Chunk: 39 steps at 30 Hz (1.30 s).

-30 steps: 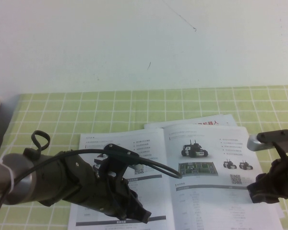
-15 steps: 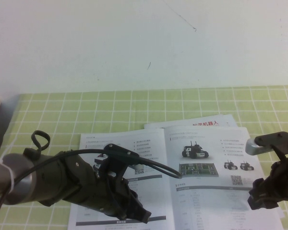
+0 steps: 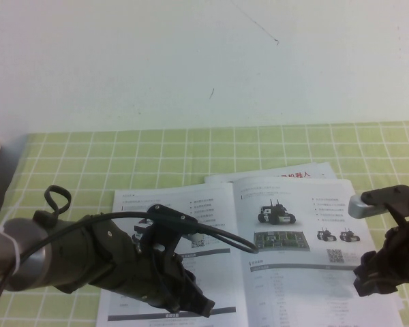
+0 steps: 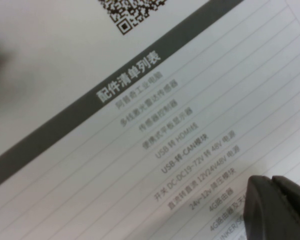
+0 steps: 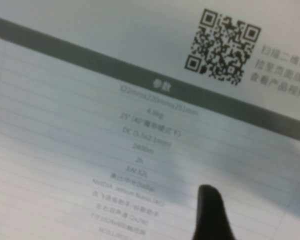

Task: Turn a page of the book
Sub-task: Open the closed book

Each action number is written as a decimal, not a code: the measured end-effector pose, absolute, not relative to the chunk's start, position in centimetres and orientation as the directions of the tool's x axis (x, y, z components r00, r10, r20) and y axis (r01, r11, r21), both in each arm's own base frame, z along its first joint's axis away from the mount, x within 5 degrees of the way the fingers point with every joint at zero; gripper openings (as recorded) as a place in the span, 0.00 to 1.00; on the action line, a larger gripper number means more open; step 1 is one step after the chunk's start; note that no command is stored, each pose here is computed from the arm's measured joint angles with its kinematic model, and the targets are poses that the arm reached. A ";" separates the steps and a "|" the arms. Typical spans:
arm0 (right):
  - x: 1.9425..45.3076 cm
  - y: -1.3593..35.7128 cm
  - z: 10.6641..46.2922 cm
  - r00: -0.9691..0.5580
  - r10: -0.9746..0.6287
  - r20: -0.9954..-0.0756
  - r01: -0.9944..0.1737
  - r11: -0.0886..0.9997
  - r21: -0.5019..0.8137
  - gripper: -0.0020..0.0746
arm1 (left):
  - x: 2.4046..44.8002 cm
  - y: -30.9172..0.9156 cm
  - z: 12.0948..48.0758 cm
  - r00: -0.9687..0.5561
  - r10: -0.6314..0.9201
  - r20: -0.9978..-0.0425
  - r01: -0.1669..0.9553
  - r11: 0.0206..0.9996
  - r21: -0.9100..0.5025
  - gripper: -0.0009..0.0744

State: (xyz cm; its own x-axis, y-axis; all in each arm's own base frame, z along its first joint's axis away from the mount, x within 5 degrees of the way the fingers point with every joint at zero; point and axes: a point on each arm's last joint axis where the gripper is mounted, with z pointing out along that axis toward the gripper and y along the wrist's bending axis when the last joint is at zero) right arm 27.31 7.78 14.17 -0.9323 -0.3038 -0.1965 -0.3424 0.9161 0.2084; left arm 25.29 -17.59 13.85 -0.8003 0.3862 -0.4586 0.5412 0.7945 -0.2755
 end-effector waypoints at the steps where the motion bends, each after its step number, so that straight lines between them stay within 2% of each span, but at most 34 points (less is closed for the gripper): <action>1: 27.3 7.8 14.2 -0.934 -0.297 -0.199 -0.338 0.916 0.216 0.56 | 25.3 -17.6 13.9 -0.800 0.386 -0.459 0.541 0.794 -0.275 0.01; 8: 27.3 8.2 14.2 -0.934 -0.290 -0.208 -0.337 0.907 0.252 0.55 | 25.3 -17.6 13.9 -0.800 0.386 -0.459 0.541 0.794 -0.275 0.01; 15: 27.5 8.3 13.4 -0.935 -0.308 -0.176 -0.346 0.900 0.266 0.47 | 25.3 -17.6 13.9 -0.800 0.386 -0.459 0.541 0.794 -0.275 0.01; 25: 27.9 9.7 13.6 -0.913 -0.311 -0.263 -0.396 0.830 0.393 0.29 | 25.3 -17.6 13.9 -0.800 0.386 -0.459 0.541 0.794 -0.275 0.01; 39: 28.1 10.5 14.0 -0.892 -0.305 -0.333 -0.436 0.775 0.457 0.25 | 25.3 -17.6 13.9 -0.798 0.389 -0.460 0.544 0.793 -0.274 0.01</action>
State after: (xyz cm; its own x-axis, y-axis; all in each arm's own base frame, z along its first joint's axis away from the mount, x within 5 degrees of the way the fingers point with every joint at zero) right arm 28.12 10.55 13.95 -0.8921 -0.3053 -0.3330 -0.4359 0.7752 0.4571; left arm 25.29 -17.59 13.85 -0.7984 0.3890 -0.4596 0.5441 0.7931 -0.2739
